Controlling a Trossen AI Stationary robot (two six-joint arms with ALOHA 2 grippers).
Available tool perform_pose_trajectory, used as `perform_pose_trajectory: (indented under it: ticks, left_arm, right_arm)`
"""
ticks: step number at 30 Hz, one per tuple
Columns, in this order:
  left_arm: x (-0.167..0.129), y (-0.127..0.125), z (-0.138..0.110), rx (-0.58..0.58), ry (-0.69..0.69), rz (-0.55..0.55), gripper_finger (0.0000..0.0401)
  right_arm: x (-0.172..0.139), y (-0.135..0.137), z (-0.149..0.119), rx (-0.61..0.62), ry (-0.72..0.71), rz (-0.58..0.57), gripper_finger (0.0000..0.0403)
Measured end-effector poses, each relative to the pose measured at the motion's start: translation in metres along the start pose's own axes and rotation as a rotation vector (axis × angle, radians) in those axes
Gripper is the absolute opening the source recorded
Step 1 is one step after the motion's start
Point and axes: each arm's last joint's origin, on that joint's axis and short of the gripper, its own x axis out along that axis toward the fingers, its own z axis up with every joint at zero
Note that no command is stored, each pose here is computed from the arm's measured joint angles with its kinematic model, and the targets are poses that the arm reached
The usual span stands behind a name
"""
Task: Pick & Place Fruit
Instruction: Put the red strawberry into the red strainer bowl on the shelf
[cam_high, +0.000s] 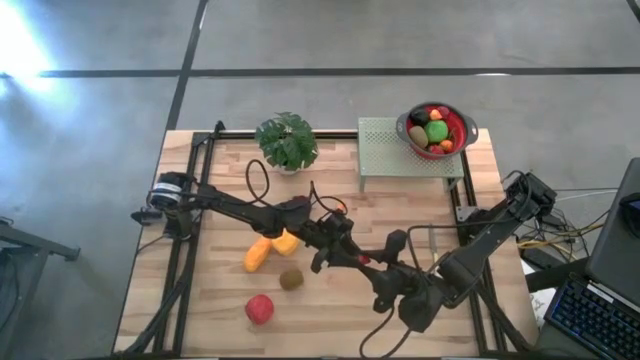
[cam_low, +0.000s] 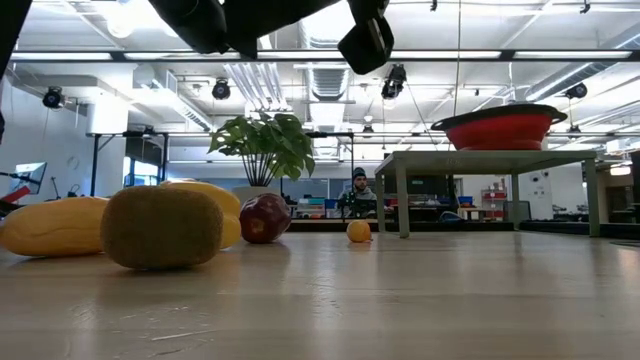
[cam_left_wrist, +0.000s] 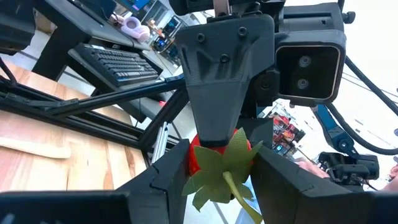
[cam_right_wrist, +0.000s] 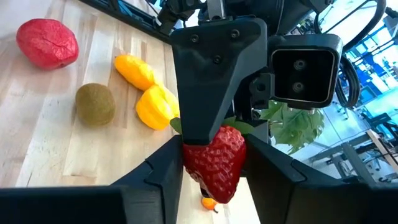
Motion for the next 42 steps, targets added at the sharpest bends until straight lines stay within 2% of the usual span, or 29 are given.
perform_pose_trajectory:
  ticks: [5,12,18,23,28,34,42]
  left_arm:
    - [0.000,0.000,0.000,0.018,0.001,0.001,0.0152]
    - [0.000,0.001,-0.001,0.072,0.019,-0.002,0.0161]
    - [0.002,0.004,-0.005,0.151,0.094,0.035,0.0229]
    - [0.003,0.005,-0.004,0.164,0.107,0.043,0.0273]
    - [0.004,0.005,-0.004,0.228,0.106,0.038,0.0278]
    - [0.004,0.006,-0.004,0.237,0.101,0.065,0.0277]
    - [0.004,0.006,-0.004,0.231,0.100,0.073,0.0277]
  right_arm:
    - [0.000,0.000,0.000,0.012,0.001,0.000,0.0156]
    - [0.000,0.000,0.000,0.021,0.003,0.005,0.0141]
    - [-0.003,-0.004,0.002,0.061,0.035,0.088,0.0153]
    - [-0.014,-0.023,-0.002,0.095,0.129,0.066,0.0151]
    - [-0.026,-0.060,-0.007,0.138,0.247,-0.004,0.0145]
    - [-0.032,-0.123,-0.018,0.278,0.353,-0.139,0.0158]
    - [-0.039,-0.210,-0.041,0.494,0.418,-0.258,0.0145]
